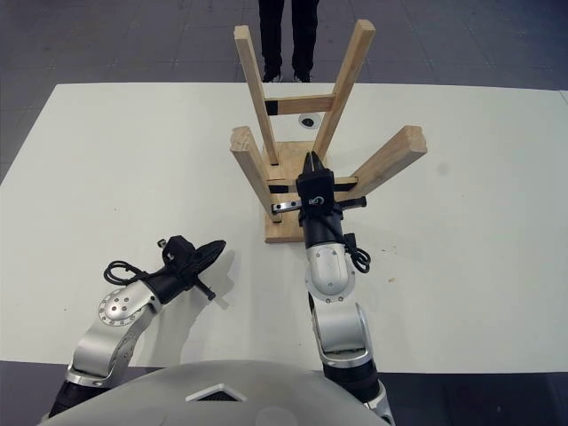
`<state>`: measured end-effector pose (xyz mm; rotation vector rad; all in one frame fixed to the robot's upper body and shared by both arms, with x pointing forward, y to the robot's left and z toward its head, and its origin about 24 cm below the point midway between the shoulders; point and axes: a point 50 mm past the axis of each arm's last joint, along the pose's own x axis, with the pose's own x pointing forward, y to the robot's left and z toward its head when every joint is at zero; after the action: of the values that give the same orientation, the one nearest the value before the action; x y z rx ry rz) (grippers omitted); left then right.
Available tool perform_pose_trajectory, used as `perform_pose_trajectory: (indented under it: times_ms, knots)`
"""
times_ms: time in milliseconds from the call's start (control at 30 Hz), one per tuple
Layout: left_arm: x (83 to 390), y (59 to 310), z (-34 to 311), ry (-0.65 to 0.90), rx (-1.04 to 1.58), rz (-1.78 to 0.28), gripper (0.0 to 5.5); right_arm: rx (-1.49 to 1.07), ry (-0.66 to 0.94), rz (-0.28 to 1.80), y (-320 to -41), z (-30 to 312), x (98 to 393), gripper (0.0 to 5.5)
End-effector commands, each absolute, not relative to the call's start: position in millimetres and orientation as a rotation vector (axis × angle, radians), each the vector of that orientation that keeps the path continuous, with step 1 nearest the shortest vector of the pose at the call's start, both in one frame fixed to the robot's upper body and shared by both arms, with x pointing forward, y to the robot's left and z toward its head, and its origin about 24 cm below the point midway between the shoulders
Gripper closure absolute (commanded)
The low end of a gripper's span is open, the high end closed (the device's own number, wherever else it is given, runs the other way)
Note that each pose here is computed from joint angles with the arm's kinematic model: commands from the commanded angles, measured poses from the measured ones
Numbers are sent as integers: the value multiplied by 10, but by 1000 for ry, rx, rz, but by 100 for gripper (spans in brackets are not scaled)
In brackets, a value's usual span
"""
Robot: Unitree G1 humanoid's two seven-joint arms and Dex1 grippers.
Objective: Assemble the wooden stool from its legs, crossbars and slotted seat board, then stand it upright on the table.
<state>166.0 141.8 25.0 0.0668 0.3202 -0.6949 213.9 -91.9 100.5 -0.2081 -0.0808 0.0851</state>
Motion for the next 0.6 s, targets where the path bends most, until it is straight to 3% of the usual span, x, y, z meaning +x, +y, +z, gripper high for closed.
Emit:
perform_pose_trajectory:
  times_ms: [33,200,367,500,600]
  knots:
    - [1696,1448,244,322,76,-688,540,-155,279,89,-954,403,1948,537]
    - [1708,1443,245,319,77,-692,540,-139,211,100,-924,555,1962,537]
    - [1728,1436,282,293,79,-692,540,-91,-34,123,-891,951,1981,537]
    - [1792,1453,594,82,53,-715,540,-48,-289,130,-909,1399,1931,537]
    - [1784,1489,941,-112,24,-720,540,-52,-370,119,-950,1544,1898,537]
